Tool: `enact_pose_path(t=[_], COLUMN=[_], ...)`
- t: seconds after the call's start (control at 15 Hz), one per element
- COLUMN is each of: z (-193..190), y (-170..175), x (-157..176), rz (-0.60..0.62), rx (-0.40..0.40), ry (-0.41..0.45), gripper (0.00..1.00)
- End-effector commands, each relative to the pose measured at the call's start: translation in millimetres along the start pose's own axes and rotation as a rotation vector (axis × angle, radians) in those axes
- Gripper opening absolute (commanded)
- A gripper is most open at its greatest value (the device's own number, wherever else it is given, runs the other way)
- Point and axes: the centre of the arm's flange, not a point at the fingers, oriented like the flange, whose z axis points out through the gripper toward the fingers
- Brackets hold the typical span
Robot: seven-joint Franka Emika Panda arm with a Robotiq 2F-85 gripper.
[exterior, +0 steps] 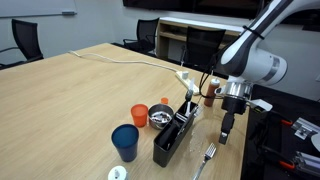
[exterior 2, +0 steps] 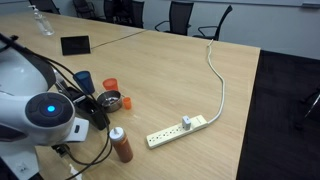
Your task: Take the fork and put it in the black cutlery holder
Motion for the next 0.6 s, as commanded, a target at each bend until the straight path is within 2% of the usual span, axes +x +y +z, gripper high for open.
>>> enact_pose_path(t=[0.0, 0.53], z=[14, 28], y=[0, -8], x=[13, 21], rz=[-0.014, -0.029], rx=[0.022, 0.038], ry=[0.008, -0.014], gripper=[1.00, 1.00])
